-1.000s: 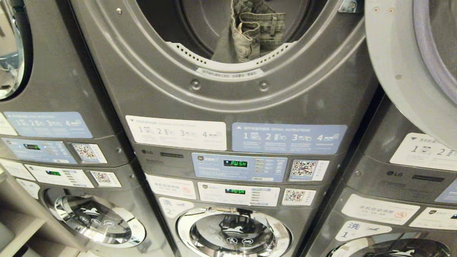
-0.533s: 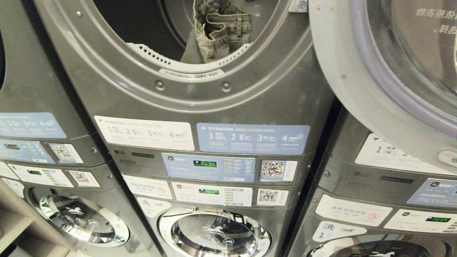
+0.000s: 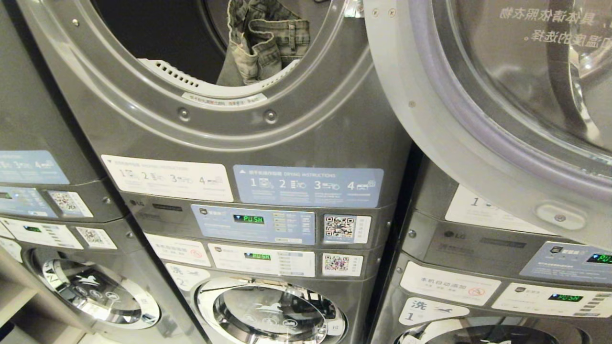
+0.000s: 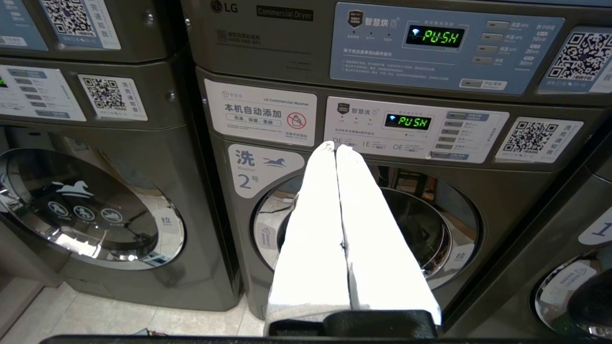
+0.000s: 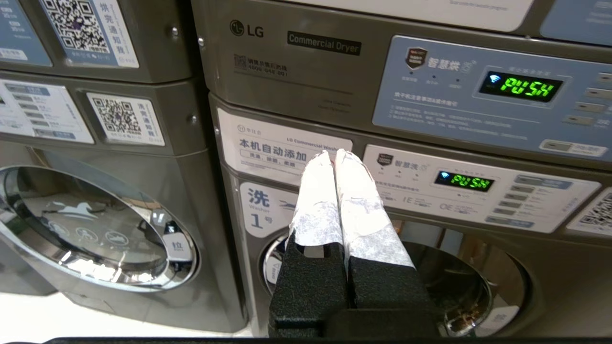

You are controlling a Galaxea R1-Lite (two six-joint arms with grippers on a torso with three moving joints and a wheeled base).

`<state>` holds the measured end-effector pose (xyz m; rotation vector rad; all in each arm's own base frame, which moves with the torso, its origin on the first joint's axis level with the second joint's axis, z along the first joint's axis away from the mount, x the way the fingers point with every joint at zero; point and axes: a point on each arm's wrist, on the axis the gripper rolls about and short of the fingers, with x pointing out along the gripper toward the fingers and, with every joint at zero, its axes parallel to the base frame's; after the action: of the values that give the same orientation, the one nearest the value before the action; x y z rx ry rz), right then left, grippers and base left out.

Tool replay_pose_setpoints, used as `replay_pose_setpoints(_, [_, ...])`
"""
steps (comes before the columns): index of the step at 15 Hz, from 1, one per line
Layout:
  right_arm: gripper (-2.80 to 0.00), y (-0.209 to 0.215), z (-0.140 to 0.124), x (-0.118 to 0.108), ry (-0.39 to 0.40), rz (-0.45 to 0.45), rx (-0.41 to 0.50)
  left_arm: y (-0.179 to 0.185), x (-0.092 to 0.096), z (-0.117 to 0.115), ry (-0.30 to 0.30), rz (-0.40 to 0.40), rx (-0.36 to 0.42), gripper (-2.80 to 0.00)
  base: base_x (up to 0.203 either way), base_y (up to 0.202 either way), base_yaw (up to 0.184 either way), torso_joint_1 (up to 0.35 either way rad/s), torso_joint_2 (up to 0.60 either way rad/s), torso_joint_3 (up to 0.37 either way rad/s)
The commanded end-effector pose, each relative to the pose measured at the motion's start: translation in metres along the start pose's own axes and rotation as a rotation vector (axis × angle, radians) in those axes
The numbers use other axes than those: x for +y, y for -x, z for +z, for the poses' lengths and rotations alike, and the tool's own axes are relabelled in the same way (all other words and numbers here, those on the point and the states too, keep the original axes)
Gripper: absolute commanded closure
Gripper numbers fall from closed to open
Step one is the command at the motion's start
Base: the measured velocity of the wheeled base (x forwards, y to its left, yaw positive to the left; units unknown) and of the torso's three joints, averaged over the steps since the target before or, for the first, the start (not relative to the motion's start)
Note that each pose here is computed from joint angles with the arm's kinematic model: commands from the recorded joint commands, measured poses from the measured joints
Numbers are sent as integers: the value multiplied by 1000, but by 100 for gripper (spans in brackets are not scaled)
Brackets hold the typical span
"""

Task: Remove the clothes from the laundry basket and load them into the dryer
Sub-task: Close the dryer

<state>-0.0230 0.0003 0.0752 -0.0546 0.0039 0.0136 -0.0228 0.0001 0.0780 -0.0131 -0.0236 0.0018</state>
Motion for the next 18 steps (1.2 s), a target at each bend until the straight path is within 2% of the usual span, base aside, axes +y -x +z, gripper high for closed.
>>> replay_pose_setpoints(1, [0, 0, 0, 0, -2, 0, 0, 0, 0, 0, 1, 1, -1, 0, 0, 0, 0, 0, 0, 0])
replay_pose_setpoints(3, [0, 0, 0, 0, -6, 2, 0, 0, 0, 0, 1, 1, -1, 0, 0, 0, 0, 0, 0, 0])
replay_pose_setpoints(9, [0, 0, 0, 0, -7, 0, -1, 0, 0, 0, -2, 1, -1, 0, -3, 4, -108, -3, -1, 1])
replay_pose_setpoints(15, [0, 0, 0, 0, -9, 2, -1, 0, 0, 0, -1, 1, 2, 0, 0, 0, 0, 0, 0, 0])
replay_pose_setpoints(18, [0, 0, 0, 0, -10, 0, -1, 0, 0, -1, 1, 1, 4, 0, -134, 0, 1, 10, 15, 3])
